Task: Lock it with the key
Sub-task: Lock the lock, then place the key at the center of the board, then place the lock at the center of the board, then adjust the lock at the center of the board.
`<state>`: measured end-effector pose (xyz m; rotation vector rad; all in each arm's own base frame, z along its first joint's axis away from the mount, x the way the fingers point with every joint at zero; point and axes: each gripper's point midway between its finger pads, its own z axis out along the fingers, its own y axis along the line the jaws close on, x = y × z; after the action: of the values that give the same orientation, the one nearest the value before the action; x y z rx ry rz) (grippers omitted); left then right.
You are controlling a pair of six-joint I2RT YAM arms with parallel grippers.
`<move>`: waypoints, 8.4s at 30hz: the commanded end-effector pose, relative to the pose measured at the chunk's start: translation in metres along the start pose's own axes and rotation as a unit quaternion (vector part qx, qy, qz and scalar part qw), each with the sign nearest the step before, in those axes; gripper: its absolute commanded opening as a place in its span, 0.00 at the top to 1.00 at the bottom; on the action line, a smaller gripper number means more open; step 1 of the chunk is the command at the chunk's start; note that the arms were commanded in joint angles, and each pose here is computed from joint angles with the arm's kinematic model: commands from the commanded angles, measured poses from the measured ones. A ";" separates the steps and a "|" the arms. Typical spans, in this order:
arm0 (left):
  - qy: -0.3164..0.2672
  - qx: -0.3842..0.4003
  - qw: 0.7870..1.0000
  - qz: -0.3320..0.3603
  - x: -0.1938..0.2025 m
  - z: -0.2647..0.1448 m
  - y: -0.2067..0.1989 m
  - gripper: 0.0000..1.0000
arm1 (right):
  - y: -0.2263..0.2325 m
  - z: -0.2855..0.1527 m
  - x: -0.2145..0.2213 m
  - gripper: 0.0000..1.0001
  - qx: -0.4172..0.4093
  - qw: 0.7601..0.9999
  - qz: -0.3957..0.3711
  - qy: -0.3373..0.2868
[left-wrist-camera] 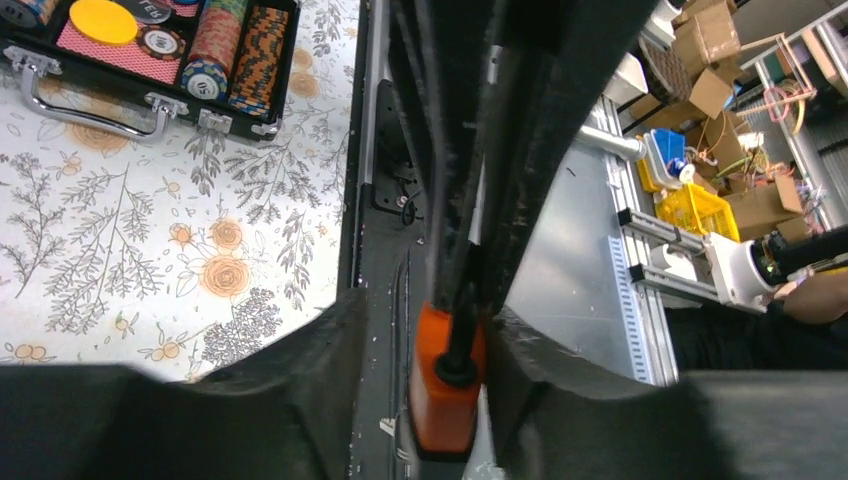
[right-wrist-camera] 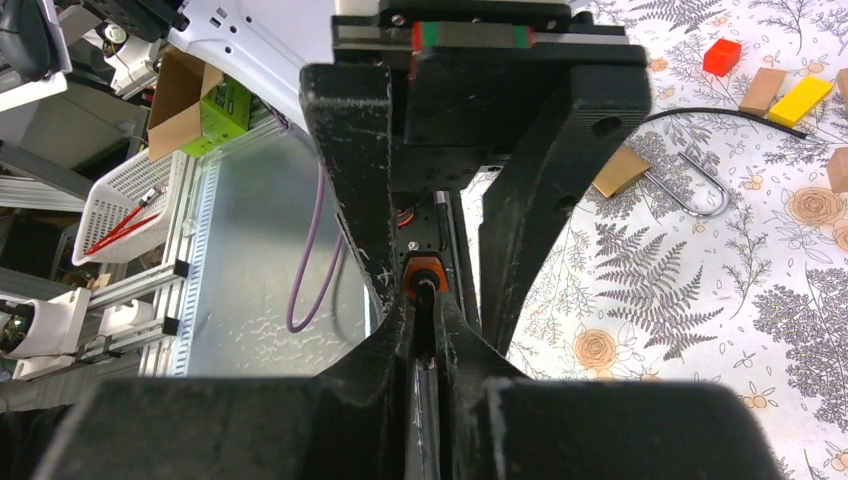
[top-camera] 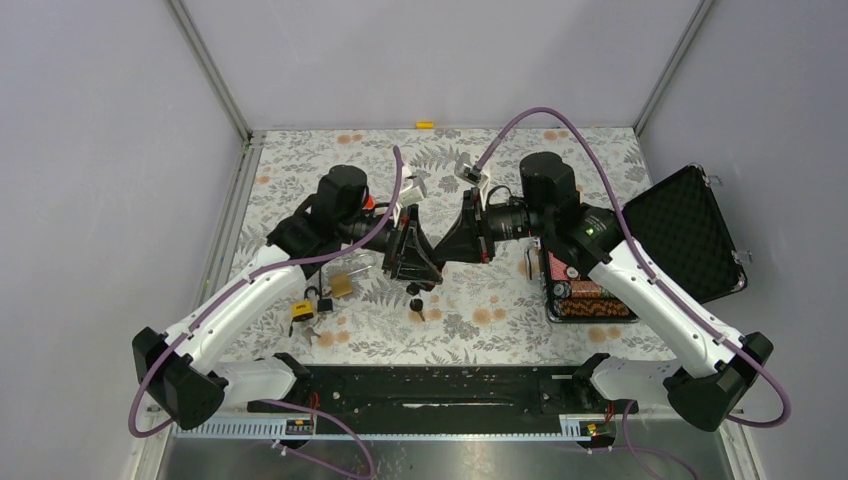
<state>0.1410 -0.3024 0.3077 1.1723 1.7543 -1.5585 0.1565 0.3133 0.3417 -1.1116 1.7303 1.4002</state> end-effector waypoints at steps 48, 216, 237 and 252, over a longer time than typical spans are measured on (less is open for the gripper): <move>-0.415 -0.047 0.903 0.100 -0.185 -0.040 -0.042 1.00 | -0.004 -0.028 -0.067 0.45 -0.024 0.943 0.035 -0.331; -0.009 -0.579 0.758 -0.300 0.188 -0.097 0.230 0.15 | -0.210 0.063 0.195 0.38 0.508 0.782 0.360 0.036; 0.121 -0.556 0.772 -0.285 0.250 -0.053 0.190 0.18 | -0.212 0.023 0.208 0.39 0.515 0.762 0.391 0.026; 0.190 -0.666 0.693 -0.200 0.259 -0.061 0.187 0.18 | -0.211 0.017 0.209 0.39 0.505 0.764 0.402 0.019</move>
<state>0.1832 -0.2057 0.0144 0.3134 2.6670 -0.0996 0.2500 0.2708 0.0489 0.2206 2.6466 0.4824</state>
